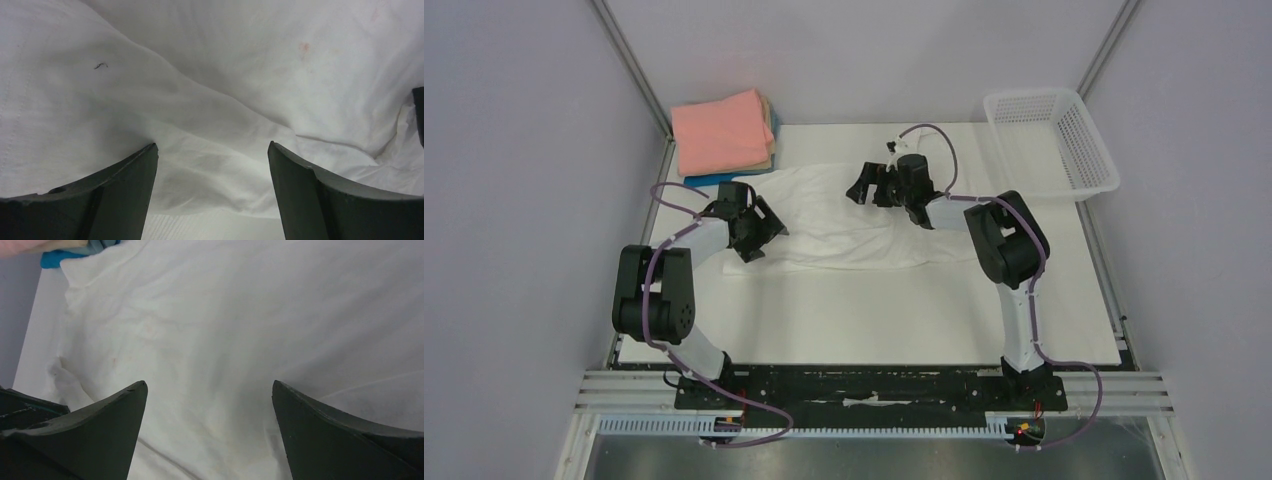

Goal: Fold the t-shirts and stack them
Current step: Fold the flattened tshirt in 1/3 of the way, then grab the side of the flattened tshirt furthest away from the robot with both arms

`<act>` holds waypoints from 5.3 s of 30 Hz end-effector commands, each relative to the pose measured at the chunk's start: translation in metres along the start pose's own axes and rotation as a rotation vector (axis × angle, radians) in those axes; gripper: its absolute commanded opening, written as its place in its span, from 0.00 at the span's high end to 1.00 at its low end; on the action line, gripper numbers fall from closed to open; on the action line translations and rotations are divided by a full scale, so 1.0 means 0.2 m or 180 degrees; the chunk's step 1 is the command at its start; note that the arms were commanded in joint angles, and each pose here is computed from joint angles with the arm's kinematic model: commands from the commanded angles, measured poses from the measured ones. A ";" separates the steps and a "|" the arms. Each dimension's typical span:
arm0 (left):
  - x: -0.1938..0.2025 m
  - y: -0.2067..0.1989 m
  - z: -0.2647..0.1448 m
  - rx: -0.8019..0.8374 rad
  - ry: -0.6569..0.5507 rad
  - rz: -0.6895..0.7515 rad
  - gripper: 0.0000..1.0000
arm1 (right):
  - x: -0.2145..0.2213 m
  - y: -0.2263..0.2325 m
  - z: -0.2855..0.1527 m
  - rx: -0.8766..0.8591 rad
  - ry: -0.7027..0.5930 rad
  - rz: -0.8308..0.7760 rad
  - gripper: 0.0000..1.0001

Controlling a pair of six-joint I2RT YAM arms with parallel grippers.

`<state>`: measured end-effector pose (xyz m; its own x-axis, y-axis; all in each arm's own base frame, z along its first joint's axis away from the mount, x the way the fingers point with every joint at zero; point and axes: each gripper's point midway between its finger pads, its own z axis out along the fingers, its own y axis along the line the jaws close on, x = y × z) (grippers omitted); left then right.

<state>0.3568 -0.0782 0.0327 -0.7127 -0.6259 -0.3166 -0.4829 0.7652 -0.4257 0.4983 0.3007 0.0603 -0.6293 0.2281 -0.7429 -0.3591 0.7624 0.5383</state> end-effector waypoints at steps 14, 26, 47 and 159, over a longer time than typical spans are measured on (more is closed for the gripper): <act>0.03 0.09 0.01 -0.0187 0.0032 0.0136 0.12 | -0.31 0.08 -0.42 0.0370 -0.0273 -0.0654 0.02; 0.12 0.15 0.02 -0.0243 0.0199 0.0107 0.12 | 0.36 -0.66 -0.94 0.1718 0.0105 0.0373 0.02; 0.54 0.50 -0.31 -0.0440 0.0299 -0.0161 0.12 | 0.93 -0.65 -1.58 0.1865 -0.0073 0.1173 0.02; -0.51 0.14 -0.10 0.0001 -0.0542 0.0294 0.98 | -0.37 -0.74 -0.11 0.2339 -0.0164 -0.0590 0.49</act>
<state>0.3947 0.0095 0.0468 -0.7082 -0.5568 -0.4341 -0.4358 0.8285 -0.3517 0.5709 0.1563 0.0292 -0.6065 0.0536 -0.7933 0.0856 0.9963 0.0018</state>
